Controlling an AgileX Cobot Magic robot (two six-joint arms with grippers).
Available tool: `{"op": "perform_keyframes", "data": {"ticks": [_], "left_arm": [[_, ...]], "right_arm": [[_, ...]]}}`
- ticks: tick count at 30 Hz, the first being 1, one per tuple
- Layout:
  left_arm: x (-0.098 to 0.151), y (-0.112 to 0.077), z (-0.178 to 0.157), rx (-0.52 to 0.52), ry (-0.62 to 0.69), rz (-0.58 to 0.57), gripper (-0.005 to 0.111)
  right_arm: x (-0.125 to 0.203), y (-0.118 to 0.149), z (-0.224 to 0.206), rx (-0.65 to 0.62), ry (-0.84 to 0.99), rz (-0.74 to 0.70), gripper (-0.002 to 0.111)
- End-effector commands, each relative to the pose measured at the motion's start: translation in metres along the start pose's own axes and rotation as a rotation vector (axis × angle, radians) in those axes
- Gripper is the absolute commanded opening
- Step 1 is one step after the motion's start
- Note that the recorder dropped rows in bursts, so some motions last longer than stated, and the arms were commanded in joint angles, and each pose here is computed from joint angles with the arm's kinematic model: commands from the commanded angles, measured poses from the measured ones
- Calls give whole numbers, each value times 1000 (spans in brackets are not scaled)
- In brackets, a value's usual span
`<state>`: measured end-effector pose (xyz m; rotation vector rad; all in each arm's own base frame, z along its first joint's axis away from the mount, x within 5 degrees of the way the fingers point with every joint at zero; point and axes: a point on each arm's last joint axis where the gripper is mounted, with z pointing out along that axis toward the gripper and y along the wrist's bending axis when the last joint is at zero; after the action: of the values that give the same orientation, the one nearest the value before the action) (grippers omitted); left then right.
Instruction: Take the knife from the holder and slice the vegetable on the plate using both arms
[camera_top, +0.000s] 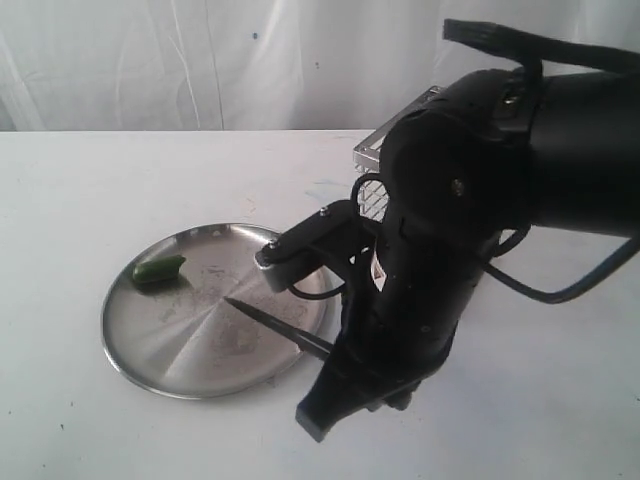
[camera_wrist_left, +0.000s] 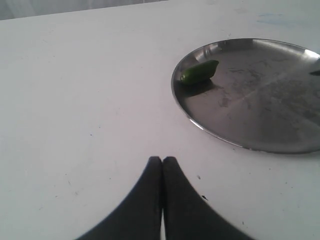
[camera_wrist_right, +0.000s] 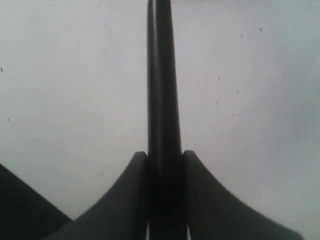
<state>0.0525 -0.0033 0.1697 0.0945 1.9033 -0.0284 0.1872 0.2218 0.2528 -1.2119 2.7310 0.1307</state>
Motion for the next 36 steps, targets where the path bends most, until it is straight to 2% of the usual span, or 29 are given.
{"op": "perform_keyframes", "data": {"ticks": [1, 6, 7, 10, 12, 14, 15, 16, 17, 18, 19, 21, 22, 23, 24, 26, 28, 30, 32, 34, 36], "left_arm": [[1, 0, 0, 4, -3, -1, 0], [0, 0, 0, 4, -7, -1, 0], [-1, 0, 0, 4, -27, -5, 0], [-15, -2, -1, 43, -179, -179, 0], [-21, -2, -3, 65, -241, -322, 0], [-24, -2, -3, 71, -276, -360, 0], [-30, -1, -5, 71, -345, -357, 0], [-43, 2, -11, 66, -507, -331, 0], [-62, 6, -25, 21, -768, -260, 0], [-74, 11, -34, -40, -858, -234, 0], [-86, 17, -39, -91, -867, -262, 0], [-108, 25, -43, -128, -834, -395, 0], [-122, 26, -43, -133, -819, -416, 0], [-135, 25, -40, -132, -792, -389, 0], [-148, 21, -33, -122, -729, -302, 0], [-165, 9, -11, -57, -503, -55, 0], [-169, -1, 21, 52, -131, 122, 0], [-162, -6, 48, 145, 200, 176, 0], [-152, -10, 75, 234, 468, 218, 0], [-148, -12, 97, 307, 602, 266, 0], [-147, -15, 116, 390, 640, 351, 0]], "right_arm": [[-4, -3, -13, 11, -124, 4, 0], [3, -13, -31, -14, -159, 7, 0], [8, -15, -33, -79, -109, 4, 0], [14, -15, -39, -182, -18, 35, 0], [8, -12, -45, -219, -66, 93, 0], [2, -10, -50, -245, -108, 133, 0], [-1, -9, -53, -257, -129, 155, 0], [-4, -9, -58, -259, -147, 185, 0], [-7, -9, -63, -261, -161, 218, 0], [-8, -10, -64, -260, -166, 236, 0], [-9, -11, -66, -259, -173, 237, 0], [-10, -13, -67, -253, -187, 236, 0], [-11, -16, -66, -247, -187, 230, 0], [-11, -19, -64, -244, -185, 218, 0], [-12, -22, -62, -240, -181, 211, 0], [-14, -30, -56, -234, -172, 195, 0], [-16, -37, -50, -230, -159, 187, 0], [-18, -40, -45, -226, -152, 172, 0], [-20, -44, -42, -217, -158, 181, 0], [-23, -46, -40, -214, -174, 182, 0], [-25, -47, -40, -209, -191, 185, 0]]}}
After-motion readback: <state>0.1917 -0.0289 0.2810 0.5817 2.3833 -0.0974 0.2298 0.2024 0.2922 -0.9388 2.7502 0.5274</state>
